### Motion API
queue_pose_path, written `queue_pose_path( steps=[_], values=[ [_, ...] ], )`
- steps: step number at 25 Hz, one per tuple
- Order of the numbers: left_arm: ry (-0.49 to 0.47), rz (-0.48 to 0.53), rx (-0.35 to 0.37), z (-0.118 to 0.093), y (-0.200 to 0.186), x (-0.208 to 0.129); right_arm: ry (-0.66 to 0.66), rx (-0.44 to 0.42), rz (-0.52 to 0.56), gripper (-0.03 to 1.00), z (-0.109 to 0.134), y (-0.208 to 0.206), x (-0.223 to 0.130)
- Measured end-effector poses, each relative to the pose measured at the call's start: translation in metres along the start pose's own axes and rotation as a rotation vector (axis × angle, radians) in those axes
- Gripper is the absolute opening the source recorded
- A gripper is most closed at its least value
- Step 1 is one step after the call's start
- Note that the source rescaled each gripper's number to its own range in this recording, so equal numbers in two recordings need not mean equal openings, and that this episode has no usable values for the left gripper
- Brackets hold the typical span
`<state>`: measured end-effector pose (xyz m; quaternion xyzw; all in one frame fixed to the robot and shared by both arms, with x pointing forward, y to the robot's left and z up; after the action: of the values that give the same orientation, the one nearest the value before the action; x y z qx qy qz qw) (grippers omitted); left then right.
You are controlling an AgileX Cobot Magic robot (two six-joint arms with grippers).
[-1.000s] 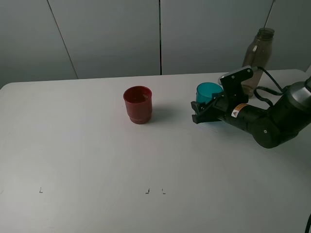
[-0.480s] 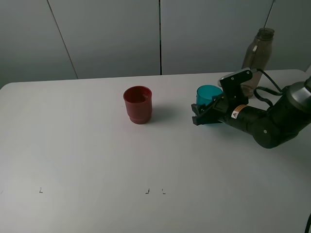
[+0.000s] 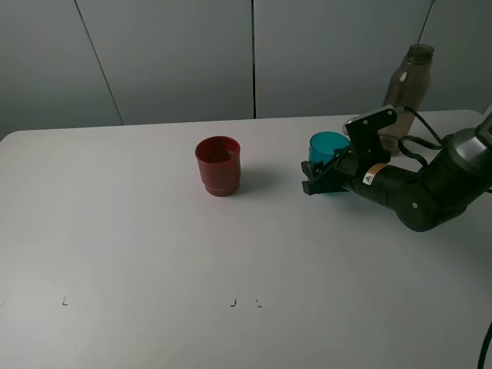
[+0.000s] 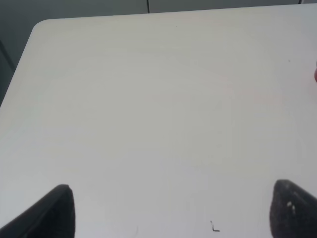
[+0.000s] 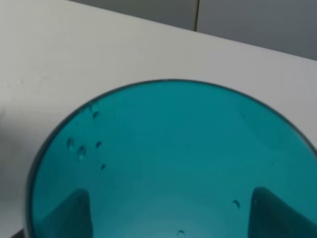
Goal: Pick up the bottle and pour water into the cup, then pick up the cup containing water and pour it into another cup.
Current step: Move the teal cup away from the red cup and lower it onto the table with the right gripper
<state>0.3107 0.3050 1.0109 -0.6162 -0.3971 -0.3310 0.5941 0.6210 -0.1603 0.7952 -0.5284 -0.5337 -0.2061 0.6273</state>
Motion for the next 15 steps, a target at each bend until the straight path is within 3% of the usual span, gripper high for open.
queue_pose_path(
  steps=[4, 6, 8, 13, 15],
  values=[
    [0.0, 0.0, 0.0, 0.0, 0.0, 0.0, 0.0, 0.001, 0.006, 0.08, 0.0001, 0.0, -0.0011],
    [0.0, 0.0, 0.0, 0.0, 0.0, 0.0, -0.001, 0.002, 0.006, 0.14, 0.0004, 0.0, -0.0011],
    [0.0, 0.0, 0.0, 0.0, 0.0, 0.0, -0.002, 0.004, 0.006, 0.31, 0.0007, 0.0, -0.001],
    [0.0, 0.0, 0.0, 0.0, 0.0, 0.0, 0.014, 0.004, 0.006, 0.9, 0.0007, 0.0, -0.001],
    [0.0, 0.0, 0.0, 0.0, 0.0, 0.0, 0.035, 0.004, 0.006, 0.98, 0.0007, 0.0, -0.001]
  ],
)
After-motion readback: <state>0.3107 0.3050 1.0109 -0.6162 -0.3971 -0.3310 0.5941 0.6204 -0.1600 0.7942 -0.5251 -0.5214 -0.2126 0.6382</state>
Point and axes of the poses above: a point on each arm's last joint axis where the gripper is mounted, y pointing out along that axis toward the gripper, z along the wrist's bending axis when the last joint is at zero, x = y × z, the point moved 9 cm from there along y, pointing out along that axis toward the gripper, and after that the axes turned 6 degrees about -y, right-handed, at the moved point
